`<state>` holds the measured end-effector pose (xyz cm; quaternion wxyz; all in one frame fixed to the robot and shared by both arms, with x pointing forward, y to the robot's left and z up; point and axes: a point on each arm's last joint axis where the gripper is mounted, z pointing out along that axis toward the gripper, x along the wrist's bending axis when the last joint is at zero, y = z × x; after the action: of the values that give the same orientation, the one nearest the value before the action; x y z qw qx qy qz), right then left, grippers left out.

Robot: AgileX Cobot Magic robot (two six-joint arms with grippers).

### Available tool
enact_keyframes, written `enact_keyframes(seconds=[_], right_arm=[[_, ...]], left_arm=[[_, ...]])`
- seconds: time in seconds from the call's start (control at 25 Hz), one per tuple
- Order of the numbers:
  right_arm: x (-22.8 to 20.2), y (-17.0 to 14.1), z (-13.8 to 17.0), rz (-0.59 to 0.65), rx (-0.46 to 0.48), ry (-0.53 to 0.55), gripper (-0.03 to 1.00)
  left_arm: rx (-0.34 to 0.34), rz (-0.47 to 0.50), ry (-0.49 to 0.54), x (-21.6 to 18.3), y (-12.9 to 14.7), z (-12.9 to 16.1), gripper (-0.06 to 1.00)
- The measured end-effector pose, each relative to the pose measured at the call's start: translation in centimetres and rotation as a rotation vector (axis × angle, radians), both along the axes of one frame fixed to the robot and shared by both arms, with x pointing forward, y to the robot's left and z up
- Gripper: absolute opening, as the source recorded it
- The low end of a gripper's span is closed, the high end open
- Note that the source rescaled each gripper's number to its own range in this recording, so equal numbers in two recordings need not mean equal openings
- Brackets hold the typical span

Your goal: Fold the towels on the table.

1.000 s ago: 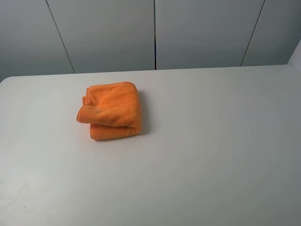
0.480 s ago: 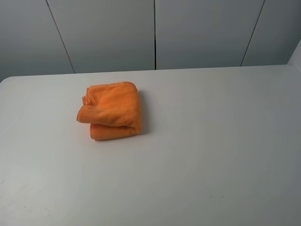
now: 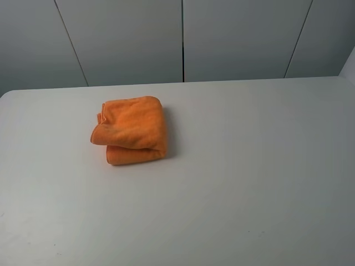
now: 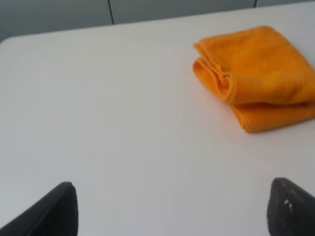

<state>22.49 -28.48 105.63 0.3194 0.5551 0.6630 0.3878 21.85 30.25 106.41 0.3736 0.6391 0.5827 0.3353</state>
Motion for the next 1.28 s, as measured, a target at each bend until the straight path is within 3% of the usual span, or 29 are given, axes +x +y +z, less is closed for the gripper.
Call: enact_keyframes(seconds=[0.2,0.4,0.84,1.28], right_arm=[[0.0,0.0,0.0,0.001,-0.001,-0.001,1.0],[0.1,0.0,0.1,0.001,-0.004,-0.014,1.0],[0.1,0.0,0.0,-0.003,-0.006,-0.014,1.0],[0.3,0.1,0.0,-0.088,-0.003,-0.014,1.0]], left_arm=[[-0.036,-0.033,0.051,0.0,-0.4,-0.6,1.0],[-0.025,-0.015,-0.024,0.9,-0.3,-0.7,1.0],[-0.013,-0.006,-0.028,1.3,-0.2,-1.1,1.0],[-0.012,0.074,-0.028,1.3,-0.3,-1.1,1.0]])
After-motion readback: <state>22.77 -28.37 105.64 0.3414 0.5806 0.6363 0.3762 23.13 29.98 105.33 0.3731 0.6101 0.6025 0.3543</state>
